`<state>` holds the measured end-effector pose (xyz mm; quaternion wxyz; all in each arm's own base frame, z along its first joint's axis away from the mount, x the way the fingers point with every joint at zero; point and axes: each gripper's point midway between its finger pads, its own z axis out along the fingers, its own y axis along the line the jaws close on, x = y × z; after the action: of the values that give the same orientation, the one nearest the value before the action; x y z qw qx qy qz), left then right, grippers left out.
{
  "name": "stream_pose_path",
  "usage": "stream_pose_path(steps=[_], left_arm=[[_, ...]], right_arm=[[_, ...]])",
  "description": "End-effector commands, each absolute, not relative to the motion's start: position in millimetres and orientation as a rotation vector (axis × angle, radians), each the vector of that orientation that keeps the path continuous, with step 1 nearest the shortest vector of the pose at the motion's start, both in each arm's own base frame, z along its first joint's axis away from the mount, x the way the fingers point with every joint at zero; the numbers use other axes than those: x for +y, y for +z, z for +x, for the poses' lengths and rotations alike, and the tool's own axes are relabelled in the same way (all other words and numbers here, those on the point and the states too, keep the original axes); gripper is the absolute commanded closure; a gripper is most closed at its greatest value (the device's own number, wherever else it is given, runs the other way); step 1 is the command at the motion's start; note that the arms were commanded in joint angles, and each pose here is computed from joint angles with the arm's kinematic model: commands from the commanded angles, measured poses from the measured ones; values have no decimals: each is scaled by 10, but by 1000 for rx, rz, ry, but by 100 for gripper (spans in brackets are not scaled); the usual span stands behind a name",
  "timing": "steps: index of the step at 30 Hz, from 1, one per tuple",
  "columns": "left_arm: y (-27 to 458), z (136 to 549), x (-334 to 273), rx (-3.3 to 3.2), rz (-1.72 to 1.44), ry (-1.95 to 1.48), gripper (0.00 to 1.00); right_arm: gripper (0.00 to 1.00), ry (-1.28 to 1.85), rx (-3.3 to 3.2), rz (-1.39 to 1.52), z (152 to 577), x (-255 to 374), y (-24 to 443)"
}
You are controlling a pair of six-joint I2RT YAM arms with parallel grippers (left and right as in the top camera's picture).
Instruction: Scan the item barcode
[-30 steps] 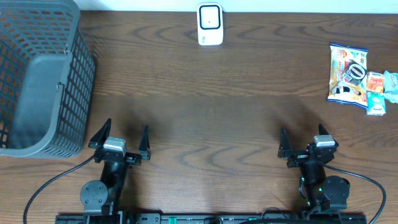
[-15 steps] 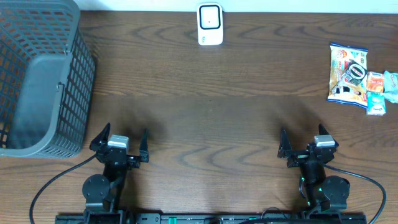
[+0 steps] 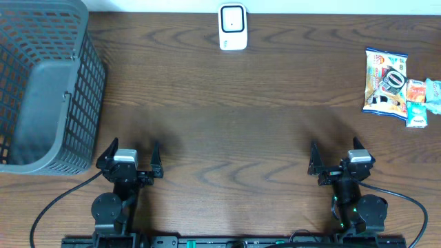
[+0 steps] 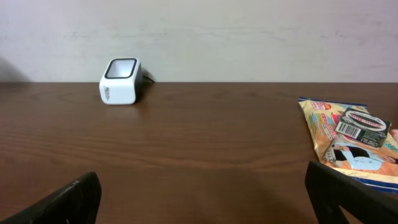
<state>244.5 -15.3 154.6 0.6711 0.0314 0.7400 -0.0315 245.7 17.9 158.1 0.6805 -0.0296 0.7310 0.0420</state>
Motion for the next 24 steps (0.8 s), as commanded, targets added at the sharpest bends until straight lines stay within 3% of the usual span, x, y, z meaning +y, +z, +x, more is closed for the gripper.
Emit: stream_pose_path(steps=[1, 24], left_arm=[[1396, 2436, -143, 1713, 39, -94, 2], [1386, 2437, -122, 1717, 40, -75, 2]], right_arm=[[1, 94, 1641, -62, 2454, 180, 1579], [1, 94, 1640, -61, 2454, 180, 1580]])
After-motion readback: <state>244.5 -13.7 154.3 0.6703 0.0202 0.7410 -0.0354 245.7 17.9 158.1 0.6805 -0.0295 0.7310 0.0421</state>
